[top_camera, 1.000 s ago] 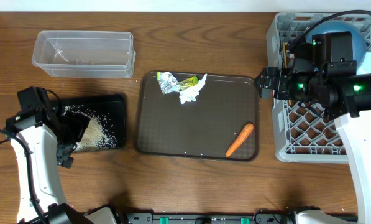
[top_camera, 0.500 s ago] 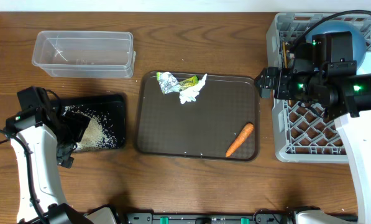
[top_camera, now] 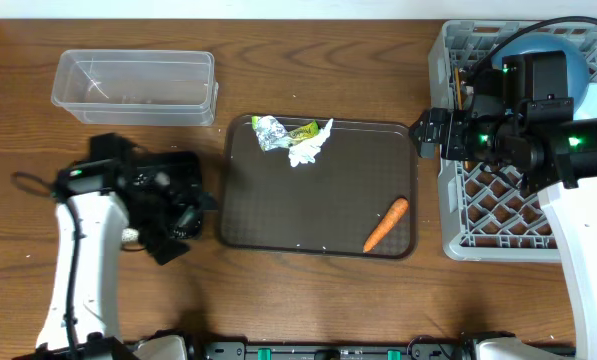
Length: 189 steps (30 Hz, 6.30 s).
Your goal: Sort waste into correct bins and load items into the dishwasher rack
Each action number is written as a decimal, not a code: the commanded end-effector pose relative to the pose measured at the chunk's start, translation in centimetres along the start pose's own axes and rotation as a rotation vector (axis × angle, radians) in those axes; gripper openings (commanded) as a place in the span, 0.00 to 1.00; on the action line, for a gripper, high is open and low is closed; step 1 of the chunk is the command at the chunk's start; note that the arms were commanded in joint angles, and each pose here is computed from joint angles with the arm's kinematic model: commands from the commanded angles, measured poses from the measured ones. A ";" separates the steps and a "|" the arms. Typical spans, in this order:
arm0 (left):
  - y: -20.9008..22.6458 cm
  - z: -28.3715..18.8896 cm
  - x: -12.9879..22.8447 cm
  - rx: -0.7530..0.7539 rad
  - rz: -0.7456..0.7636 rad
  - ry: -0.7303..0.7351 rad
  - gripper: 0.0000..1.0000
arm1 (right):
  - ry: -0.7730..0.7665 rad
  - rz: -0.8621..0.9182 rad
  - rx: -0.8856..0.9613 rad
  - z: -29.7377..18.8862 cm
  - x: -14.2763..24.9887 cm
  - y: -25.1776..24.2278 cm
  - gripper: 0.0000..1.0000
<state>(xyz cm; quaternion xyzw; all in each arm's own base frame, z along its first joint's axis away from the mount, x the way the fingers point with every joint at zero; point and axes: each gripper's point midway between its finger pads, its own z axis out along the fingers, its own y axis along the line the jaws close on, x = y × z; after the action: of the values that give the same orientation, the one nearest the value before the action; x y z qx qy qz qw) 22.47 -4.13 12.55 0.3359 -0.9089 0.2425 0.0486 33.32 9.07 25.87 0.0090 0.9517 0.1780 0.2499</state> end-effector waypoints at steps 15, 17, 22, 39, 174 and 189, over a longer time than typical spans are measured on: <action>-11.0 6.0 7.4 0.066 0.636 -0.033 0.98 | -0.010 -0.007 0.001 -0.4 0.1 0.2 0.99; -12.2 6.7 8.8 0.080 0.710 -0.038 0.98 | -0.010 -0.007 0.001 -0.4 0.1 0.2 0.99; -14.2 9.3 10.9 0.037 0.814 -0.133 0.98 | -0.010 -0.007 0.001 -0.4 0.1 0.2 0.99; -16.6 19.6 13.4 -0.167 1.333 -0.388 0.98 | -0.010 -0.007 0.001 -0.4 0.1 0.2 0.99; -18.5 12.0 4.8 -0.055 0.904 -0.540 0.19 | -0.010 -0.007 0.001 -0.4 0.1 0.2 0.99; -7.4 1.1 -6.7 -0.254 0.269 -0.703 0.19 | -0.010 -0.007 0.001 -0.4 0.1 0.2 0.99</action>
<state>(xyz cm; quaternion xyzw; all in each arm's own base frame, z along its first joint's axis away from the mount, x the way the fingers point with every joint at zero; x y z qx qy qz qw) 32.30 -8.41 12.71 0.1939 -0.9473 0.0148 -0.2545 33.25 9.06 25.70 0.0094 0.9525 0.1776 0.2473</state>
